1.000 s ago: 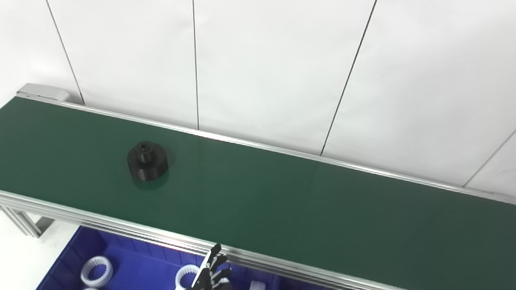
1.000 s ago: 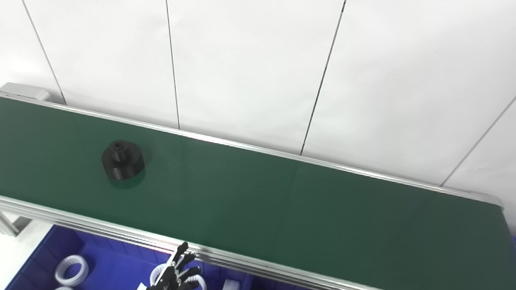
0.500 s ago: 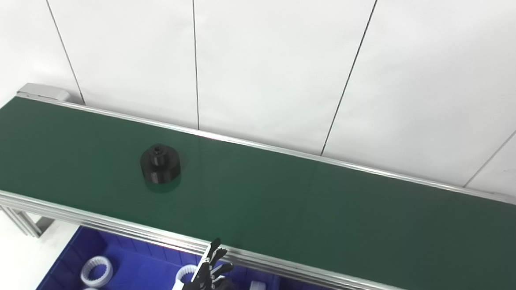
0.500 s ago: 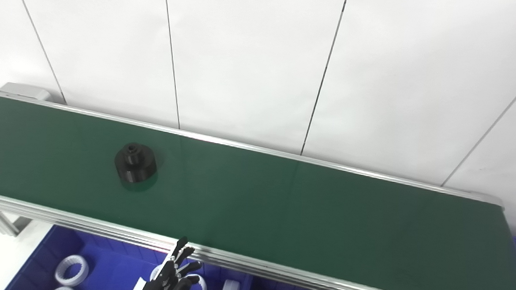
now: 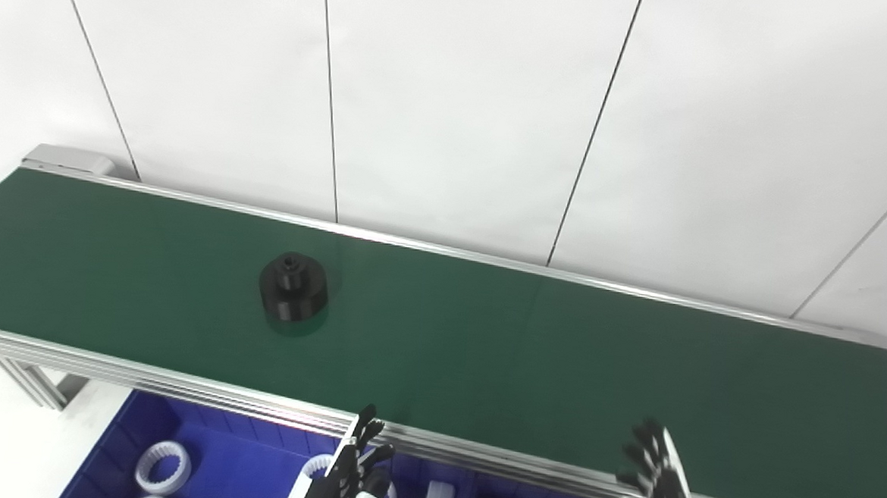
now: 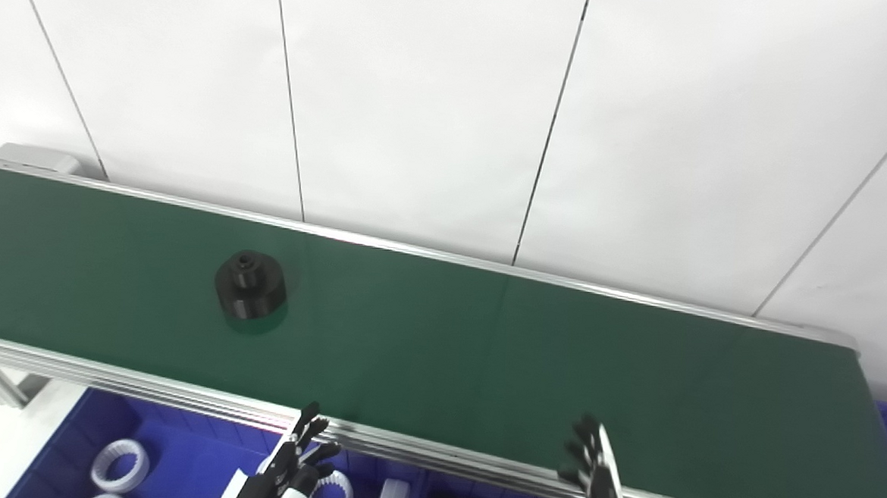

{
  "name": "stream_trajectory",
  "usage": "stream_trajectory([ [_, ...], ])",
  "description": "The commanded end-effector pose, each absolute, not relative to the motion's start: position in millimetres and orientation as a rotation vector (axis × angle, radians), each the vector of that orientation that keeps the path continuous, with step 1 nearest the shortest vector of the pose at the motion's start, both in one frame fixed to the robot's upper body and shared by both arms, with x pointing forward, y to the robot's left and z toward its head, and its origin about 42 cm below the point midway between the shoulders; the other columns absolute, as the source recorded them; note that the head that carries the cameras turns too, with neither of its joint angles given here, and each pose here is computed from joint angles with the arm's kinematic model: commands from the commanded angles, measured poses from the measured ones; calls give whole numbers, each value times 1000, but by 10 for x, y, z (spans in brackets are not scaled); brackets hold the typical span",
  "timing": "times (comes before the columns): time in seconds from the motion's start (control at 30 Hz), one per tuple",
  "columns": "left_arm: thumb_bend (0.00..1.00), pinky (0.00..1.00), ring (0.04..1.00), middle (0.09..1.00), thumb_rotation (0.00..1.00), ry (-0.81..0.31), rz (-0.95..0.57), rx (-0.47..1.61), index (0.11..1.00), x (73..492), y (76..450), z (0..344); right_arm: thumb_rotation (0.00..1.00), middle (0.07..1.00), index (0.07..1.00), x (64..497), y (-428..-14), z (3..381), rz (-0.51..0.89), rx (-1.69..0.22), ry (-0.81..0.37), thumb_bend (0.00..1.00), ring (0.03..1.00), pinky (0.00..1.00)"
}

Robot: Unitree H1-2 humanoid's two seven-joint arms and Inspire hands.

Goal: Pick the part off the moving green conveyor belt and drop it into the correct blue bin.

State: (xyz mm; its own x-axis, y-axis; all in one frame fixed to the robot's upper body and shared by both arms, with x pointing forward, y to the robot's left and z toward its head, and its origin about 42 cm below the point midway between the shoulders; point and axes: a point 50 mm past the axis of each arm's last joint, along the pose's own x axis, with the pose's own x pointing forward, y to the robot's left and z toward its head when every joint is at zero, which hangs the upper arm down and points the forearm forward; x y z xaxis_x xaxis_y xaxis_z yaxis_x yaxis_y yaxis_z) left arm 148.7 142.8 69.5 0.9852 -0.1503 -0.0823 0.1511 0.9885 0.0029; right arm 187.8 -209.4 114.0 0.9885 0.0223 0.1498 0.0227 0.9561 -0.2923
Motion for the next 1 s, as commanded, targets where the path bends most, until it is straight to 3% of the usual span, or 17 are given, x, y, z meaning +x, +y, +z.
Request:
stream_trajectory([
  [0.0, 559, 854, 892, 978, 899, 41, -160, -1, 1000, 1527, 1414, 768, 599, 933, 961, 1982, -2135, 1285, 6, -341, -189, 897, 895, 766],
  [0.2, 554, 857, 894, 981, 899, 40, -165, -1, 1000, 1576, 1411, 763, 569, 925, 950, 2466, -2119, 1574, 47, -497, -225, 940, 872, 738],
  [0.47, 572, 871, 912, 982, 914, 38, -170, -12, 1000, 1636, 1360, 749, 625, 915, 932, 3032, -1928, 1821, 116, -637, -226, 995, 859, 716],
  [0.7, 572, 868, 902, 984, 924, 35, -168, -16, 1000, 1675, 1308, 730, 548, 921, 923, 3410, -1664, 1928, 158, -724, -226, 1000, 876, 704],
  [0.87, 561, 845, 894, 975, 925, 36, -174, -20, 1000, 1690, 1271, 713, 395, 946, 945, 3613, -1461, 2025, 188, -775, -210, 1000, 906, 726],
  [0.97, 566, 834, 892, 972, 922, 35, -175, -23, 1000, 1704, 1239, 712, 377, 947, 949, 3724, -1366, 2090, 205, -824, -210, 1000, 901, 716],
])
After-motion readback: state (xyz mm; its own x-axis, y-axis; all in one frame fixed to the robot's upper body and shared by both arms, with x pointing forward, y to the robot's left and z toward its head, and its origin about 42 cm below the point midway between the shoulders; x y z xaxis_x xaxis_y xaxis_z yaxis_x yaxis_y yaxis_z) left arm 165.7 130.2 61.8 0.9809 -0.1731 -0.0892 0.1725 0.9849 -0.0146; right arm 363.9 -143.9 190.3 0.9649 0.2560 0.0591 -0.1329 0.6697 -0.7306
